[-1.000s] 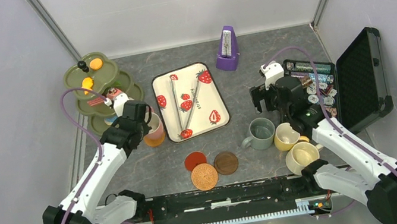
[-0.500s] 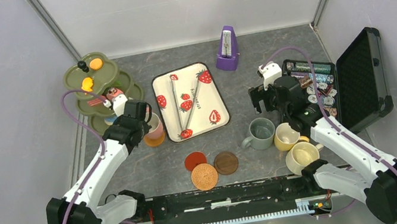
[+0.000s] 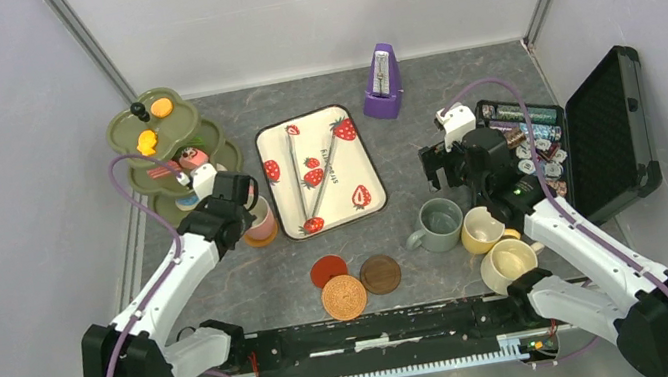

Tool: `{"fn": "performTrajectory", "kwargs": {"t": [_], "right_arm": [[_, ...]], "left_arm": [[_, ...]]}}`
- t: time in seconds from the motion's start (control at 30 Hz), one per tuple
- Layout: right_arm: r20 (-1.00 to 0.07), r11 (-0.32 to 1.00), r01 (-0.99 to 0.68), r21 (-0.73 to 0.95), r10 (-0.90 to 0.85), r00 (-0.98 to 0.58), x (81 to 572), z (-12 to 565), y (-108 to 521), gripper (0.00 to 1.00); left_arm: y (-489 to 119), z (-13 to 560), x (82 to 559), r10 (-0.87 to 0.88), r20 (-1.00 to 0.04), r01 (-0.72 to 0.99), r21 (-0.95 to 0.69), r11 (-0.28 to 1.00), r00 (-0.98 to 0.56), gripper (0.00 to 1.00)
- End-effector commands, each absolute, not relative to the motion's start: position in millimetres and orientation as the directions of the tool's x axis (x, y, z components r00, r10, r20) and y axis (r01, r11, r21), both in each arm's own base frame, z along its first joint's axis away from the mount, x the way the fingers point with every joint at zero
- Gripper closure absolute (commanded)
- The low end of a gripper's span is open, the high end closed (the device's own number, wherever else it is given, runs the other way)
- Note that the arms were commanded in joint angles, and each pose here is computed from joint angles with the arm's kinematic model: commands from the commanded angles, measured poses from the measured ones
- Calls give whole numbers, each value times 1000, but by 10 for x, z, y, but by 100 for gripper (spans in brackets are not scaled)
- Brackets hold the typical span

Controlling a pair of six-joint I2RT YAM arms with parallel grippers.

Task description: Serve the afternoon tea

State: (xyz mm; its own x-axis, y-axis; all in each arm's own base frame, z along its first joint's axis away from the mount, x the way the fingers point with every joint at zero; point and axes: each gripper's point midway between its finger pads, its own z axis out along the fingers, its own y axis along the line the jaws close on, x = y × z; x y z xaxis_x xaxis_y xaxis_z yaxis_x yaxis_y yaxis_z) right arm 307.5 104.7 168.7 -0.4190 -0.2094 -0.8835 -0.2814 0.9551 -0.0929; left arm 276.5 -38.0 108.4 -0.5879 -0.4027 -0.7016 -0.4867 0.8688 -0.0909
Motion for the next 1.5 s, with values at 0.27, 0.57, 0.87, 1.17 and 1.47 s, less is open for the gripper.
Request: {"fn": "performTrajectory", "kwargs": {"t": [0.27,0.57,0.87,1.17,1.47], "right_arm": [[-897,952,-295,-86,-203,-392,3107,1740,1084,2],[-897,950,-300,-84,-203,-393,3096,1737,1092,2],[-891,943,-327,-66,-204,-406,3028,1835,1127,2],[-857,924,-378,-63,-244,-454,2831,1792,1121,2],[-860,901,-435,-8,-228,-456,2824,1739,1279,2]], "left_arm": [[-292,1265,2955,-481,-761,-571,-179,801,-436,97],[-310,1208,2948,-491,-749,-577,-180,797,-444,84],[-278,1291,2920,-485,-760,-575,-182,798,-432,59],[-508,1836,2867,-481,-758,-412,-305,859,-441,22],[-1516,2328,2409,-346,-666,133,-558,819,-661,20]]}}
